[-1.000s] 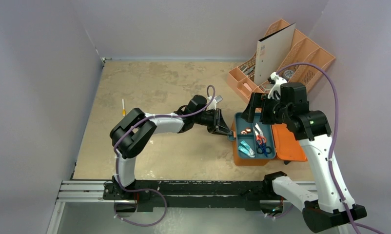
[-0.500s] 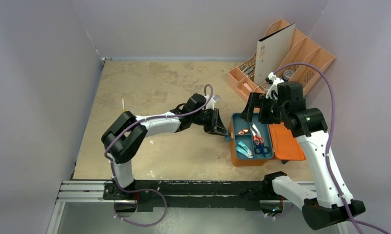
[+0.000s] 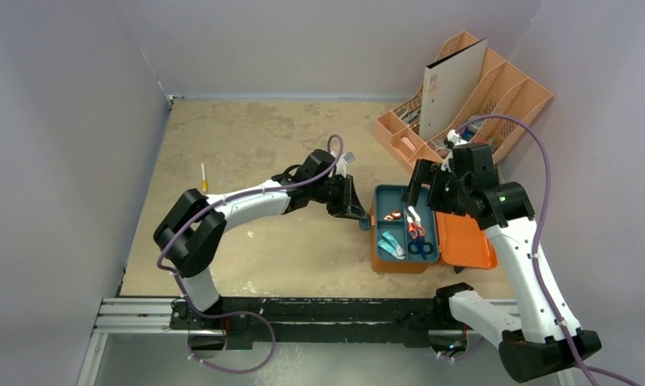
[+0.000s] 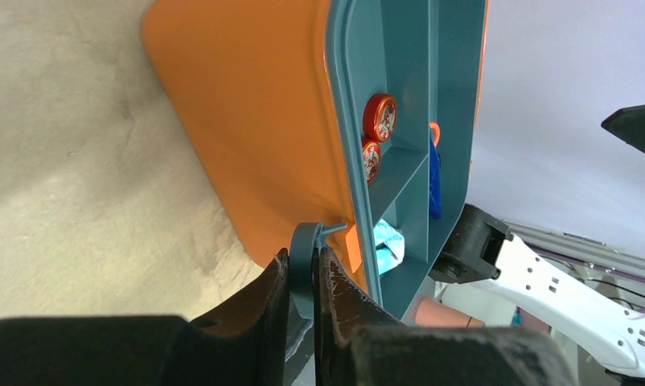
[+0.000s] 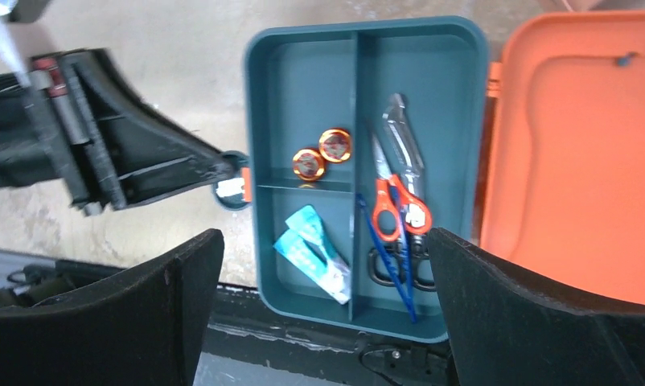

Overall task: Organize the medicine kit
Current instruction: Move the medicine box to the center of the board.

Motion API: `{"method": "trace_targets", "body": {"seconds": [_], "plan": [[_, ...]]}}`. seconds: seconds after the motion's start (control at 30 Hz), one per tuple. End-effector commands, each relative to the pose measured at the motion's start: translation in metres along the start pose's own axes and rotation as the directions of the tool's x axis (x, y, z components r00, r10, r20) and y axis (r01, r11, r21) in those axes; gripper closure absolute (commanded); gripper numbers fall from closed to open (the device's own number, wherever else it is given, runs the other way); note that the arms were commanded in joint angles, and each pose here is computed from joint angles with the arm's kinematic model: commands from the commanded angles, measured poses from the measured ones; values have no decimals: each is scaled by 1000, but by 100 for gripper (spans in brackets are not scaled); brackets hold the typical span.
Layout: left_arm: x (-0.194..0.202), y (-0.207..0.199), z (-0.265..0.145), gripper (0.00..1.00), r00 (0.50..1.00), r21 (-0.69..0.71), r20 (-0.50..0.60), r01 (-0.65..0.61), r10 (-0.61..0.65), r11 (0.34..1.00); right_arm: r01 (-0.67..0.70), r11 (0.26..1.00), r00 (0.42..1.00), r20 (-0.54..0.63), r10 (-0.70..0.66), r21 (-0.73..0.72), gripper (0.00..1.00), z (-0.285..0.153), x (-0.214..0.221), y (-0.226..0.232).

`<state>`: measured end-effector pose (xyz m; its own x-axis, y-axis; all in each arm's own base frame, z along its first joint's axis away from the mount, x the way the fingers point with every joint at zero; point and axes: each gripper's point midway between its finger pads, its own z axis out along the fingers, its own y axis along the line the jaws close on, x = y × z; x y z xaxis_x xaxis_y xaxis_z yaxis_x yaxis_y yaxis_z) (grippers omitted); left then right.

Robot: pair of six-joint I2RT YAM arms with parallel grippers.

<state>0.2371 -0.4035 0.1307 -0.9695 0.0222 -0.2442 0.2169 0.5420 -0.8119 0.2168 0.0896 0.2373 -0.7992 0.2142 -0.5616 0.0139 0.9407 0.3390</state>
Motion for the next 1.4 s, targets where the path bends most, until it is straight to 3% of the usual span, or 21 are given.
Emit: {"method": "trace_targets", "body": {"seconds": [0.0, 0.33, 0.5, 0.57, 0.77, 1.03, 1.17, 1.37], "plan": [[-16, -6, -22, 100, 994, -35, 85, -70, 73, 997, -120, 978, 993, 45, 114, 173, 1, 1, 2, -29], [-6, 11, -40, 100, 989, -112, 117, -72, 85, 991, -285, 910, 958, 94, 269, 300, 1, 11, 18, -55], [-2, 11, -43, 100, 988, -102, 121, -81, 93, 991, -167, 981, 986, 23, 166, 100, 5, 40, 15, -24], [-1, 10, -43, 100, 989, -95, 109, -90, 101, 991, -134, 988, 991, 9, 134, 81, 13, 52, 14, -23], [4, 12, -44, 100, 990, -96, 101, -88, 97, 992, 0, 977, 999, -39, 9, 215, 53, 70, 15, -52], [2, 12, -46, 100, 989, -106, 105, -97, 108, 990, 84, 962, 994, -86, -64, 261, 59, 83, 15, -65], [0, 9, -44, 100, 987, -85, 117, -101, 111, 991, 114, 959, 990, -108, -89, 260, 75, 93, 12, -65], [-1, 12, -44, 100, 984, -99, 121, -117, 128, 988, 170, 966, 984, -92, -154, 195, 90, 105, 0, -54]]}}
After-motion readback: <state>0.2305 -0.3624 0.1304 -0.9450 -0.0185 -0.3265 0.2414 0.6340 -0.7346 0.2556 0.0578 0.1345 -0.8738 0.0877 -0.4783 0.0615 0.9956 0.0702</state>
